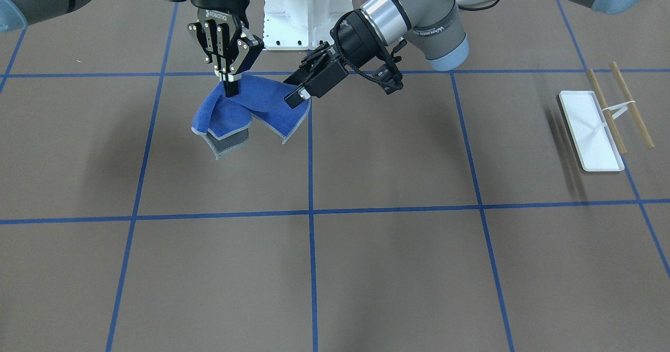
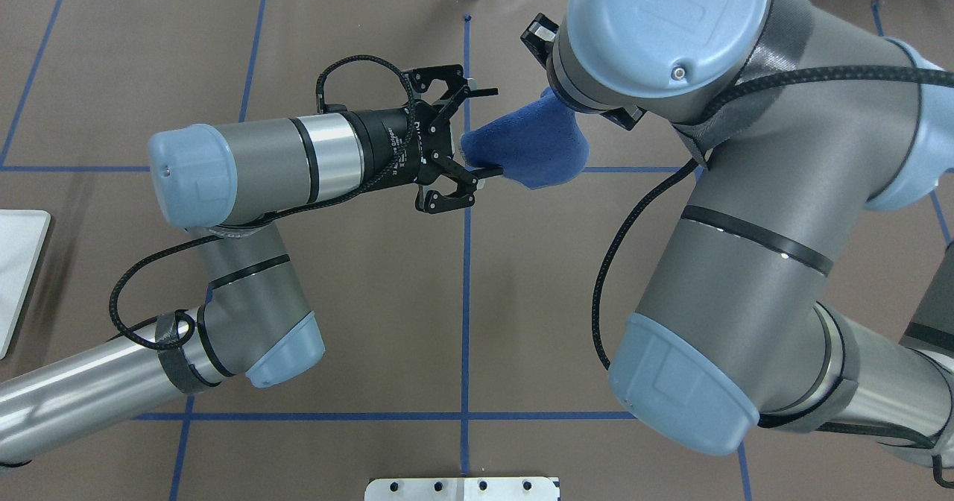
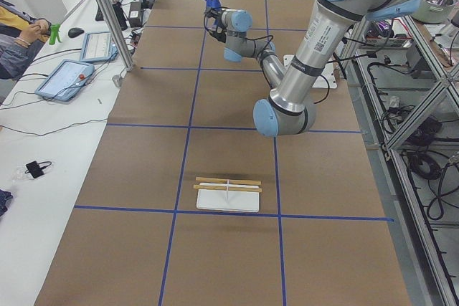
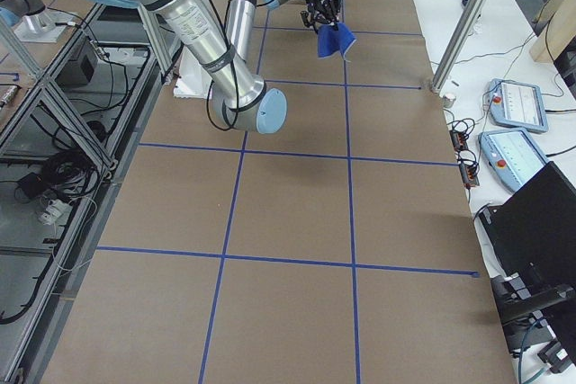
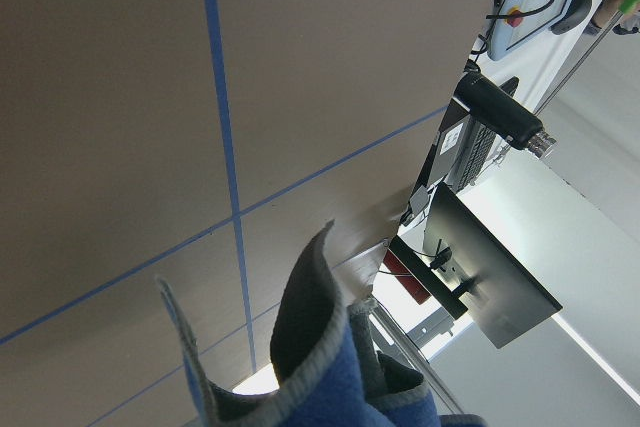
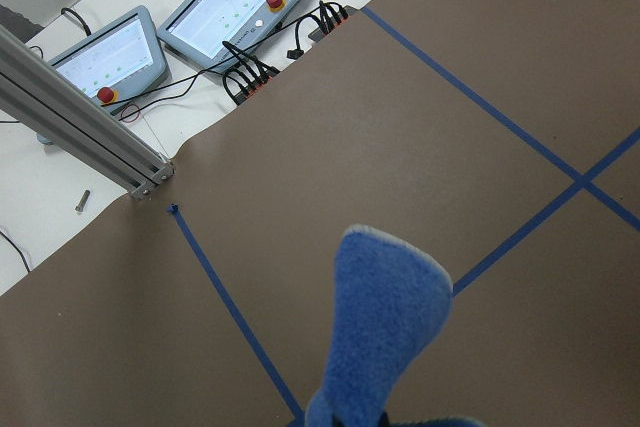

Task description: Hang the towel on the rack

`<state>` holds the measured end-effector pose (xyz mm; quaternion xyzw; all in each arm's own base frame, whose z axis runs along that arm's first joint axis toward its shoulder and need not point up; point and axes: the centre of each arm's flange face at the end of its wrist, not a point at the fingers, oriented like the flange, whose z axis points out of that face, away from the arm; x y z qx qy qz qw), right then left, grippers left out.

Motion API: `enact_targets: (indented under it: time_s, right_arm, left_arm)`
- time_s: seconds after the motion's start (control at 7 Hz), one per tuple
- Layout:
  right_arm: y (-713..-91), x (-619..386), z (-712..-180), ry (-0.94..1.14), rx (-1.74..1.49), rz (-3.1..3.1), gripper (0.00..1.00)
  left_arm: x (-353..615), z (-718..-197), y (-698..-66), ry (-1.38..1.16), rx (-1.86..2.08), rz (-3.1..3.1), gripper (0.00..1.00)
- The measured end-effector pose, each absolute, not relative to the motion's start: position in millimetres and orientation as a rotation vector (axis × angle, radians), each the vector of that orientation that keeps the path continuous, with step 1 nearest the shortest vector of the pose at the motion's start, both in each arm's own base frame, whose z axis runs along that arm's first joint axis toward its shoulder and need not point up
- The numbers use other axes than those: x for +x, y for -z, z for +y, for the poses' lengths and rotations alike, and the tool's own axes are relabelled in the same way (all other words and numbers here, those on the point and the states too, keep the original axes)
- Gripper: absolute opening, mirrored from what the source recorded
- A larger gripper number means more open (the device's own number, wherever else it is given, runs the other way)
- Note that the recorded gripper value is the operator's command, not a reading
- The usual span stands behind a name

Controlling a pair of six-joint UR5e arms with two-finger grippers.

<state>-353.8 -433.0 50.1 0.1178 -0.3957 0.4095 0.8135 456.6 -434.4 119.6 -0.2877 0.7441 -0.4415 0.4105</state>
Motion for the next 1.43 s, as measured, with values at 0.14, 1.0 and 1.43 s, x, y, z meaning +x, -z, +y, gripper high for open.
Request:
enact_targets:
  time_s: [0.14, 1.0, 1.43]
  right_arm:
    - [-49.1, -353.8, -432.8, -0.875, 0.256, -0.846, 0.00]
    - [-46.6, -352.0, -431.6, -0.876, 0.263, -0.852, 1.00]
    - [-50.4, -336.2, -430.1, -0.886, 0.282, -0.842, 1.00]
  left_arm:
    - [458.1, -434.9, -119.5, 1.113, -0.725, 1.871, 0.44]
    - [461.1, -435.4, -119.0, 1.058, -0.641, 1.877, 0.00]
    - [451.7, -441.5, -132.5, 0.821, -0.175, 1.794, 0.00]
